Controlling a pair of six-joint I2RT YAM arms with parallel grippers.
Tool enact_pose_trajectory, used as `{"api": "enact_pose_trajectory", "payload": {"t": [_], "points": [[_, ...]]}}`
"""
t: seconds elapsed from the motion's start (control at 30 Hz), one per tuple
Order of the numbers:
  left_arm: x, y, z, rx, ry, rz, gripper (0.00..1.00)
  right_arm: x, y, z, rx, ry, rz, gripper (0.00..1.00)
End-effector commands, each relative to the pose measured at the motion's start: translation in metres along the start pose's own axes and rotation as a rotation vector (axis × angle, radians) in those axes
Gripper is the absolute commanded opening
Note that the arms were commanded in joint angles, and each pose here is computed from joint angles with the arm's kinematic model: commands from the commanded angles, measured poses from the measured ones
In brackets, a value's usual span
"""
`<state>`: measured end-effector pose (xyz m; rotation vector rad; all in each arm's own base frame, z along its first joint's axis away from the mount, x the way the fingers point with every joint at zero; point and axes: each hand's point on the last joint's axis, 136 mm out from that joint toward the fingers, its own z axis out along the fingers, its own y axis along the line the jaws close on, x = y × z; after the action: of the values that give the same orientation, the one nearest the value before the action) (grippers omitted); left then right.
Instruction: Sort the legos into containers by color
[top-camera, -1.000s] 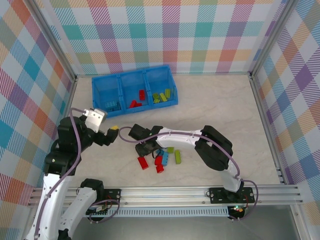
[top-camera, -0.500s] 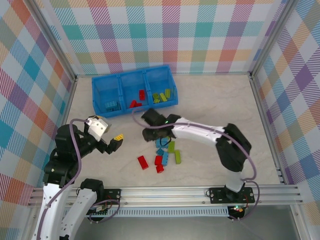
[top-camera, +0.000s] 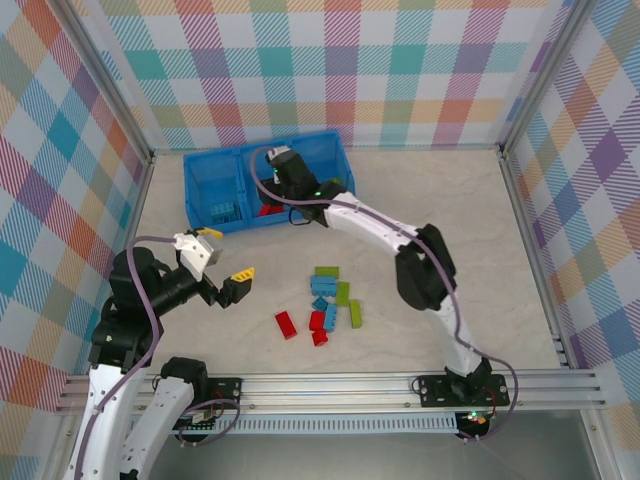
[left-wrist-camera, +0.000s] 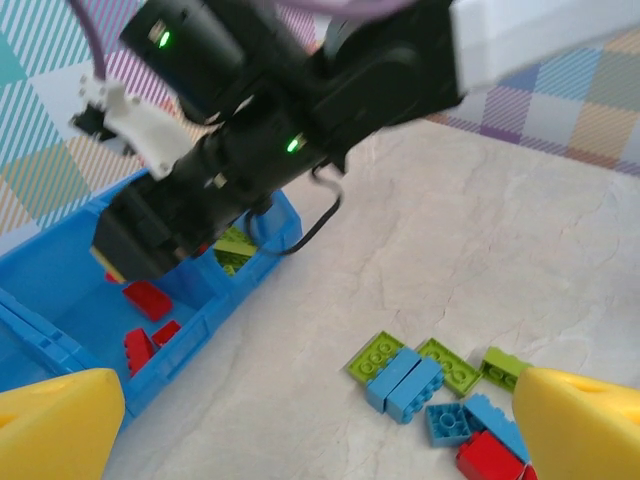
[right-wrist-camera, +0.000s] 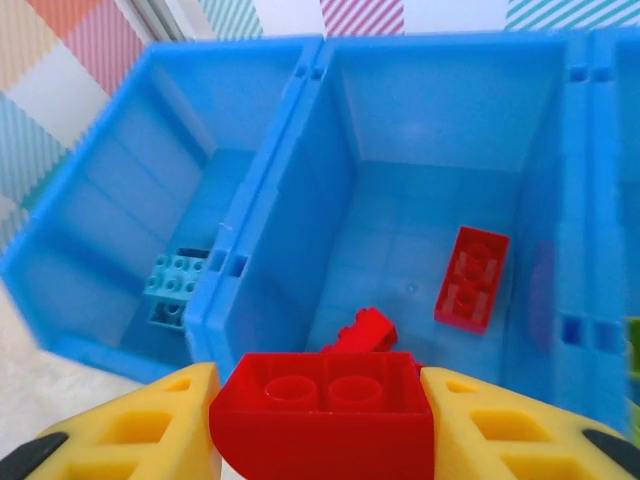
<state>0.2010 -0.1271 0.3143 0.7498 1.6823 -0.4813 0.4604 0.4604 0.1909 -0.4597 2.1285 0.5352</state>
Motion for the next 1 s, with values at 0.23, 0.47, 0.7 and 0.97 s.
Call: {"api": "enact_pose_trajectory", "payload": {"t": [0.23, 0.47, 0.7, 0.97], "points": [[0.009, 0.03, -0.001, -0.181, 0.018, -0.251, 1.0, -0.009, 0.009, 0.027, -0.001, 0.065, -0.076, 0.64], [0.014, 0.039, 0.003, -0.217, 0.049, -0.432, 1.0, -0.02, 0.016, -0.016, -0.037, 0.123, -0.099, 0.68], [0.028, 0.025, 0.029, -0.12, 0.094, -0.633, 0.98, 0.016, 0.003, -0.109, -0.076, 0.234, -0.174, 0.8], [0.088, -0.014, 0.084, -0.223, 0.41, -0.684, 1.0, 0.107, -0.05, -0.258, -0.047, 0.251, -0.061, 0.97]]}}
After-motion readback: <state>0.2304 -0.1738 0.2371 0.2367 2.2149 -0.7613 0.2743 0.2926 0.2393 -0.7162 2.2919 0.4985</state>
